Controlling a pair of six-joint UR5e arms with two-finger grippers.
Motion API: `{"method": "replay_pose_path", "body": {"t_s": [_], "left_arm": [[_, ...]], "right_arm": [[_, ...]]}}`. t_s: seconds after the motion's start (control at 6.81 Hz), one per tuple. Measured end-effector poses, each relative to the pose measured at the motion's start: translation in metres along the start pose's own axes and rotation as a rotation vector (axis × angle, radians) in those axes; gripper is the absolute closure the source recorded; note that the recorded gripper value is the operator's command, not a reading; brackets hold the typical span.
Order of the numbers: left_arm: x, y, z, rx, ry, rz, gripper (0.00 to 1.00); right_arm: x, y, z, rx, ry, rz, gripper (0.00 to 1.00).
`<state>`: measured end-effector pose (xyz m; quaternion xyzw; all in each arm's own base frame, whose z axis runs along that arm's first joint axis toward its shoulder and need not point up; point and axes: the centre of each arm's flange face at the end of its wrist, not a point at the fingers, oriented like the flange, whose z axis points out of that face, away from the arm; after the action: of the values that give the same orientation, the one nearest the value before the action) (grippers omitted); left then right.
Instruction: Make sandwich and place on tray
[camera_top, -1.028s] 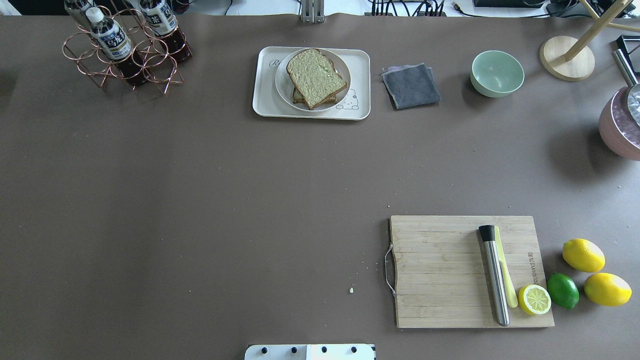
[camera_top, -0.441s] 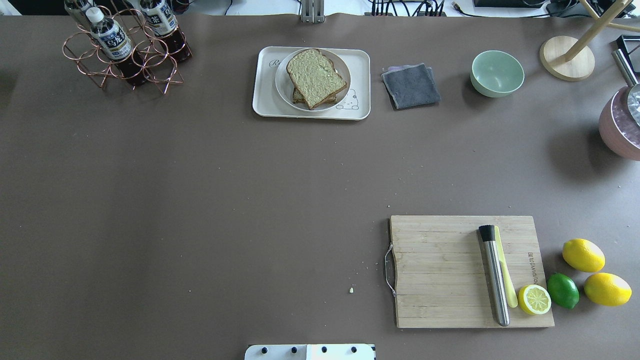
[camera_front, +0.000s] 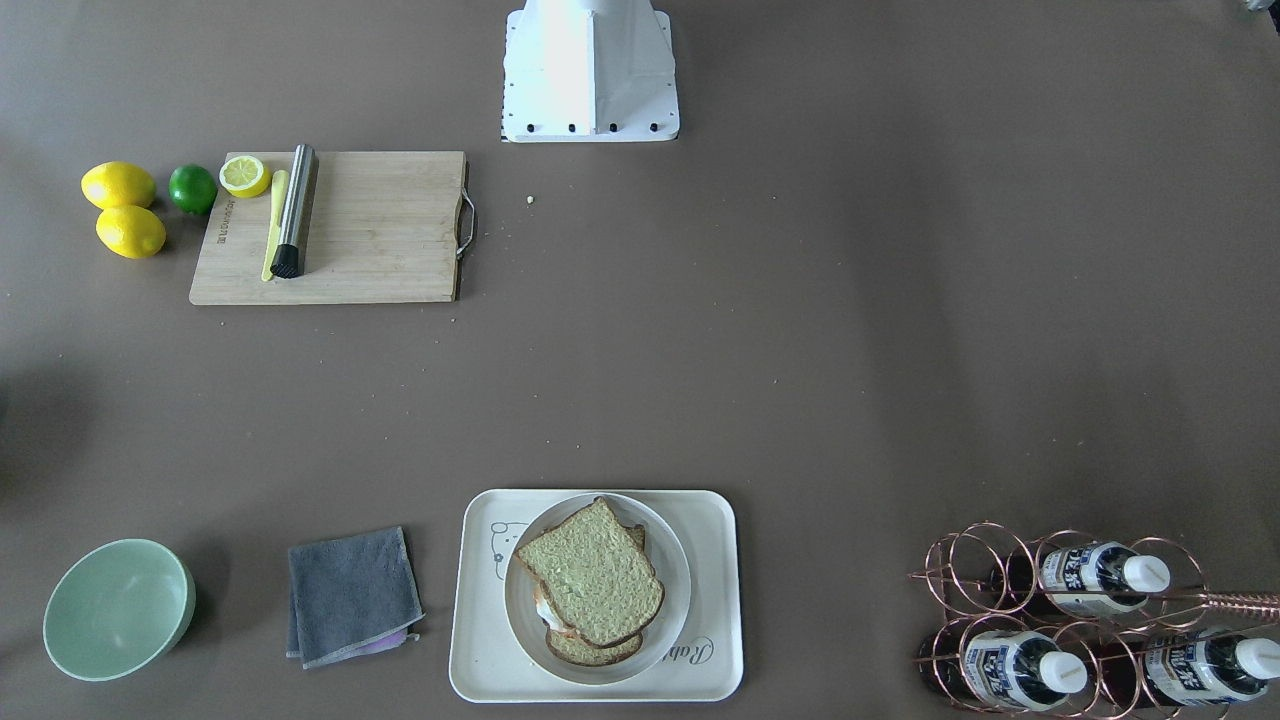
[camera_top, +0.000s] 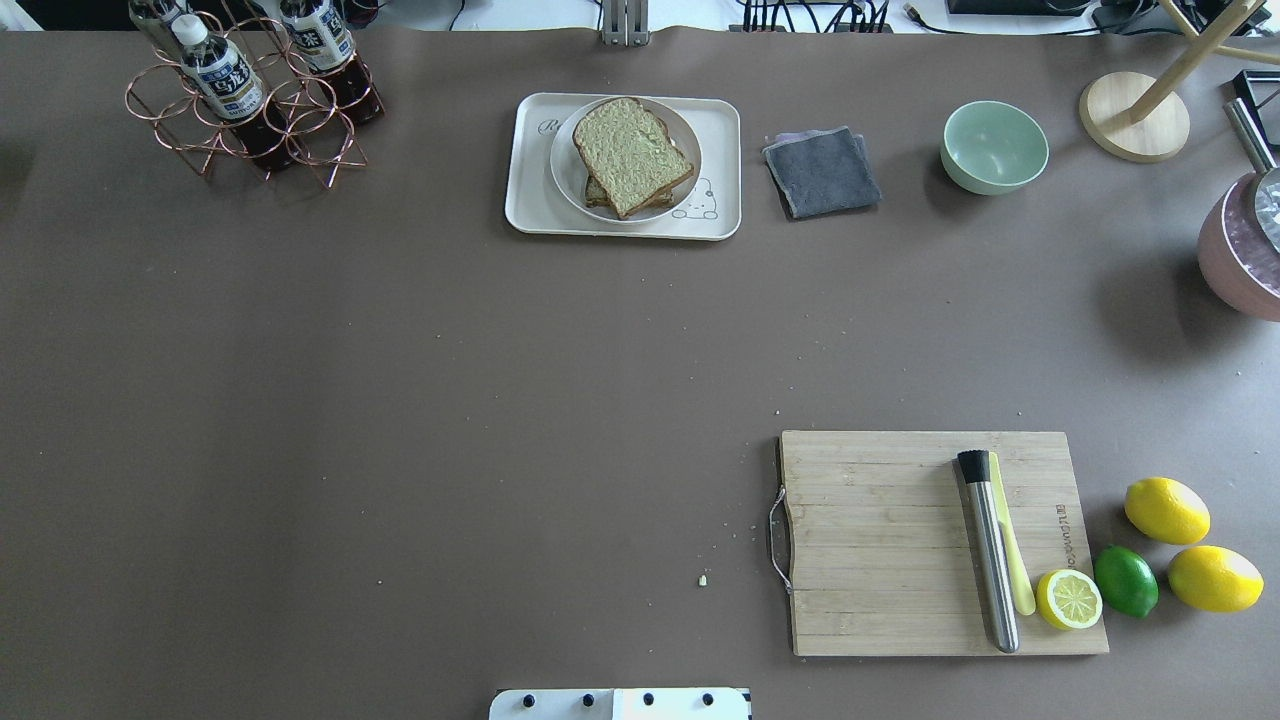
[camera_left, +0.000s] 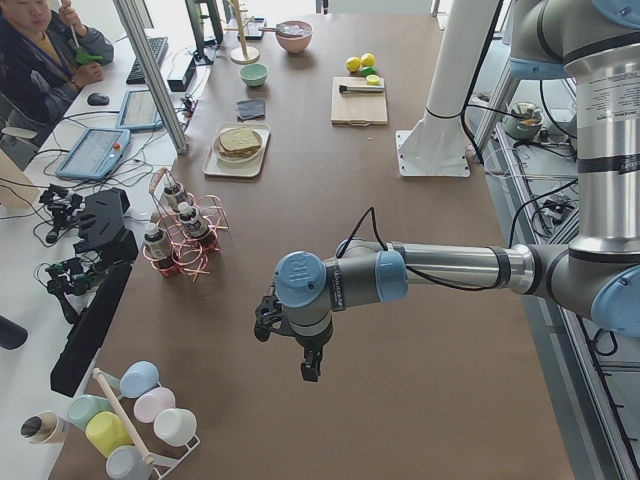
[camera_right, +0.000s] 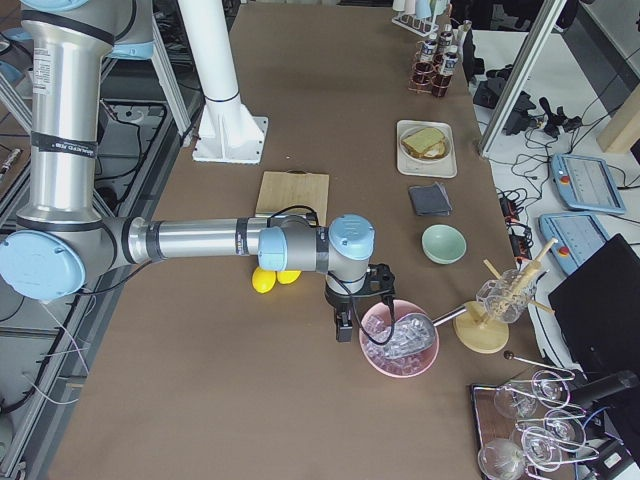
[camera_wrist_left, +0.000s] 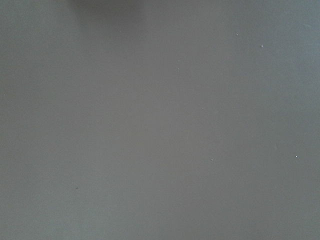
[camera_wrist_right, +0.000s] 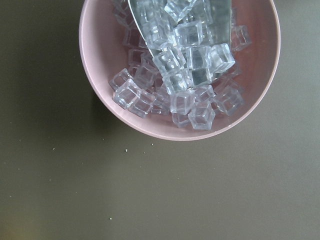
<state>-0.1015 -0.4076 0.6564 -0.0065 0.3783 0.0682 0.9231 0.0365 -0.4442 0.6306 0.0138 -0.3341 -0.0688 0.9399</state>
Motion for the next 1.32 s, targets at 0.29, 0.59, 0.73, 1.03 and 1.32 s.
{"method": "replay_pose_path", "body": {"t_s": [0.29, 0.59, 0.73, 1.03, 1.32], "left_arm": [[0.0000, 0.0002, 0.0004, 0.000, 0.002, -0.003, 0.03], [0.0005, 0.0004, -0.0002, 0.000, 0.003, -0.004, 0.03], [0.0005, 0.0006, -0.0006, 0.001, 0.002, -0.004, 0.03], [0.0002, 0.0005, -0.0003, 0.001, 0.002, -0.004, 0.03], [0.0000, 0.0005, 0.0001, 0.000, 0.002, -0.004, 0.03]], "right_arm": [[0.0019, 0.0010, 0.0053, -0.009, -0.025, 0.008, 0.00], [0.0024, 0.0013, 0.0104, -0.017, -0.064, 0.018, 0.00], [0.0014, 0.0017, 0.0116, -0.020, -0.086, 0.024, 0.00], [-0.0007, 0.0015, 0.0106, -0.022, -0.104, 0.087, 0.00], [-0.0029, -0.0020, 0.0076, -0.018, -0.104, 0.141, 0.00]]}}
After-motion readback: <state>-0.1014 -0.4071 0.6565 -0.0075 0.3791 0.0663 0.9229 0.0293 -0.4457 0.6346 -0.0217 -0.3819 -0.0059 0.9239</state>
